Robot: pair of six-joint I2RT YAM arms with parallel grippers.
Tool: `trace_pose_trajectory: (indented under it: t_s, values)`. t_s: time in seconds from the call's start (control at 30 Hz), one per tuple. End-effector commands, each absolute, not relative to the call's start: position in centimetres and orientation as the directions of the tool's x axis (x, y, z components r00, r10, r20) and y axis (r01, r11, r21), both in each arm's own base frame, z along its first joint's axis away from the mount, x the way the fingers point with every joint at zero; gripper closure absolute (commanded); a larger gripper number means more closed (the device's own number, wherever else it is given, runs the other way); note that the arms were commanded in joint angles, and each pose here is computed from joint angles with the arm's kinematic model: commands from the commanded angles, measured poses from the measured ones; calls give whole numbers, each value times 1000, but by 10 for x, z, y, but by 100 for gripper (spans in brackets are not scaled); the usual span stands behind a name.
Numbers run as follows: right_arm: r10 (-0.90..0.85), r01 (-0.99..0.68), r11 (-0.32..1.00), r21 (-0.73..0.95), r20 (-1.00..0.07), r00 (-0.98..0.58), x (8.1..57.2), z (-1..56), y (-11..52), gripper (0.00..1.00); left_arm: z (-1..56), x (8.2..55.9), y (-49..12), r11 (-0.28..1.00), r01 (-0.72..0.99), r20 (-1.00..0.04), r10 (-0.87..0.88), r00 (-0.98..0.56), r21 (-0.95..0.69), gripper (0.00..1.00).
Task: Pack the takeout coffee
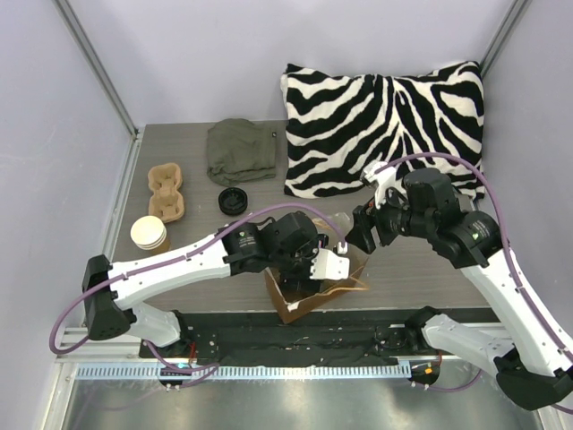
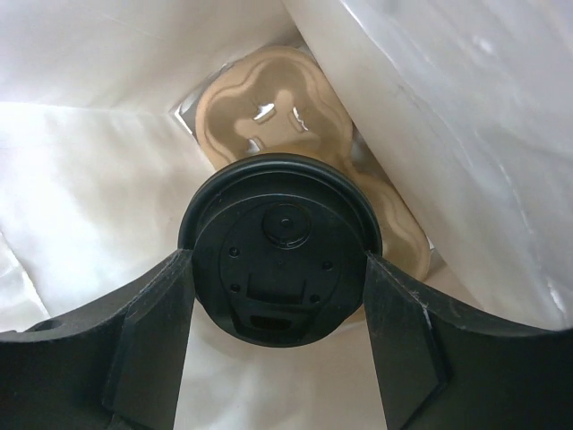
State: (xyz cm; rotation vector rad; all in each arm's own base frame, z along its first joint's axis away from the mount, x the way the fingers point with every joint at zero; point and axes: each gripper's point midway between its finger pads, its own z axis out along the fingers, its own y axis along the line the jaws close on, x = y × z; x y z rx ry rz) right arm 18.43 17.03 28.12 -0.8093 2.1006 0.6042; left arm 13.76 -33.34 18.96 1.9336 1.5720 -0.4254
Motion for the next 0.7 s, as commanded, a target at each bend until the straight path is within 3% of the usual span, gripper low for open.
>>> trace_pose_trajectory:
  t_s: [0.0, 0.1, 0.37, 0.47, 0.6, 0.67]
  values:
    - [-394, -795, 606, 32, -857, -334, 200, 309, 181, 23, 217, 131, -345, -194, 936, -652, 675, 345, 294, 98]
    - [-420, -832, 555, -15, -868, -265, 208, 314, 189, 20, 215, 129, -345, -225, 930, -644, 673, 365, 291, 98]
    - [-490, -939, 330, -99, -868, -81, 209, 311, 214, 20, 214, 129, -344, -245, 928, -633, 679, 372, 282, 98]
    - [-499, -946, 303, -116, -865, -54, 220, 307, 223, 20, 215, 130, -345, -246, 927, -635, 676, 373, 282, 98]
    - [-526, -949, 285, -131, -850, -40, 237, 297, 231, 26, 215, 133, -344, -244, 928, -629, 684, 370, 281, 98]
    - [-550, -956, 265, -122, -834, -46, 240, 286, 232, 36, 216, 136, -344, -239, 930, -629, 686, 366, 280, 98]
